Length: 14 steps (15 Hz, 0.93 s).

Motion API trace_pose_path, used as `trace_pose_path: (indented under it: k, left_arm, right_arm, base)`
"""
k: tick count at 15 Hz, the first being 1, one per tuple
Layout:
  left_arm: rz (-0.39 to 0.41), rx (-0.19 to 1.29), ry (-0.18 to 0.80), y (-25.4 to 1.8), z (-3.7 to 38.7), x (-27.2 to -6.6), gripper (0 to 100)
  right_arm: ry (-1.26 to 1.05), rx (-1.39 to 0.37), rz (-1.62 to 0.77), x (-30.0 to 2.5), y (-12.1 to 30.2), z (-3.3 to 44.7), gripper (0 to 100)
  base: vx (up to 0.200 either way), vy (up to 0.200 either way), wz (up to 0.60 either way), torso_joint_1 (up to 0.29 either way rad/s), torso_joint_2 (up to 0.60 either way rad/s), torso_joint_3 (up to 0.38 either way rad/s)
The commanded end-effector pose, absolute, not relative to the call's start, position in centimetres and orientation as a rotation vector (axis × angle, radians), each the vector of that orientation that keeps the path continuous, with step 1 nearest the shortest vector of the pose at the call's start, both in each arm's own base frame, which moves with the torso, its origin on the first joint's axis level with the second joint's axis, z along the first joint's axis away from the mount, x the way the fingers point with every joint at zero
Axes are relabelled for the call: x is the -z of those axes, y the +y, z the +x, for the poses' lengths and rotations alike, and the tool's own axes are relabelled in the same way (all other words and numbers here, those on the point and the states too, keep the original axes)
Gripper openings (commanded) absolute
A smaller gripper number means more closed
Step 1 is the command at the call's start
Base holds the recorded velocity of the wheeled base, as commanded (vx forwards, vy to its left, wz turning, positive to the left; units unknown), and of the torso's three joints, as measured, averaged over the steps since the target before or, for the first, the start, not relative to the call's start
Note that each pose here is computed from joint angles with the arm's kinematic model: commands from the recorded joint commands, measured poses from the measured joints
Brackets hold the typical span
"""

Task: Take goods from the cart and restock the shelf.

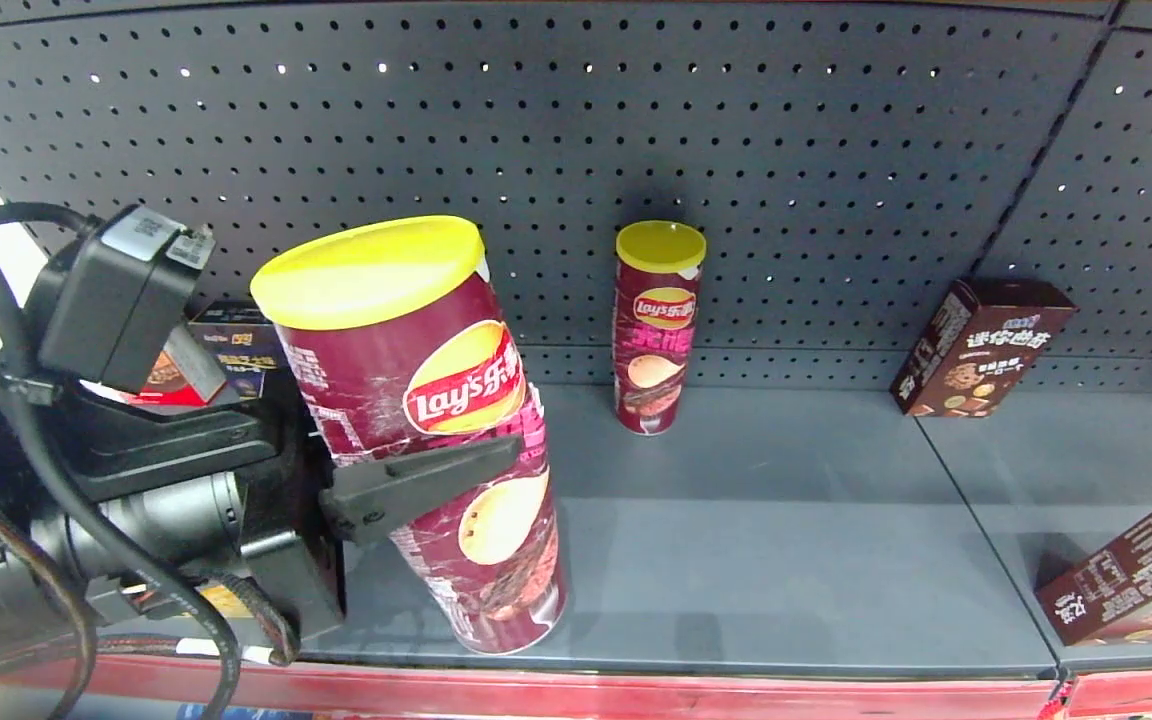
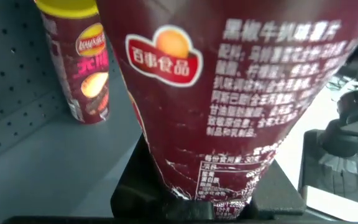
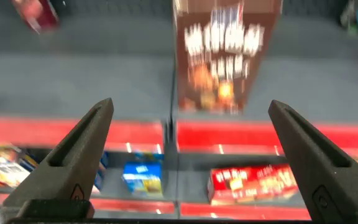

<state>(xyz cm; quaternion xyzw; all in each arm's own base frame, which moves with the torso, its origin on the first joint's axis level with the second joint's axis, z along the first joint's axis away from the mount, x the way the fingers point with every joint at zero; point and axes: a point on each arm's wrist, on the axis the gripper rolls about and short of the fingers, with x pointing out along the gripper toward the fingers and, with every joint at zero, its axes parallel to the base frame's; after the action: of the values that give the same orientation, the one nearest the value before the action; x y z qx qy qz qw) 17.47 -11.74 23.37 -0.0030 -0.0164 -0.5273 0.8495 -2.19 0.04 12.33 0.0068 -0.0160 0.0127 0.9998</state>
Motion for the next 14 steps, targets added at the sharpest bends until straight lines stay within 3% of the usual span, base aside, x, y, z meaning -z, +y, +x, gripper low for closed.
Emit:
trace_pose_path:
  k: [1,3,5,12,14]
  left_arm:
    - [-0.006,1.109,-0.014,-12.0,18.0,-23.0,0]
    - [-0.009,1.109,-0.009,-12.1,18.3,-22.6,0]
    - [-0.009,1.111,-0.002,-12.2,18.3,-22.4,0]
    - [-0.009,1.075,-0.001,-11.7,19.0,-22.4,0]
    - [-0.010,1.072,0.006,-11.7,19.1,-22.3,0]
  right_arm:
    - [0.015,-0.087,0.021,-17.4,0.1,0.2,100]
    - [0.021,-0.136,0.018,-23.1,0.5,4.3,100]
    - [0.068,-0.270,-0.013,-25.0,1.5,7.3,100]
    - [0.171,-0.337,-0.156,-25.9,3.9,17.3,100]
    - [0.103,-0.346,-0.152,-25.7,4.5,20.3,100]
  base:
    - [0.000,0.000,0.00,0.000,0.00,0.000]
    - [0.000,0.000,0.00,0.000,0.00,0.000]
    - [0.000,0.000,0.00,0.000,0.00,0.000]
    - [0.000,0.000,0.00,0.000,0.00,0.000]
    - [0.000,0.000,0.00,0.000,0.00,0.000]
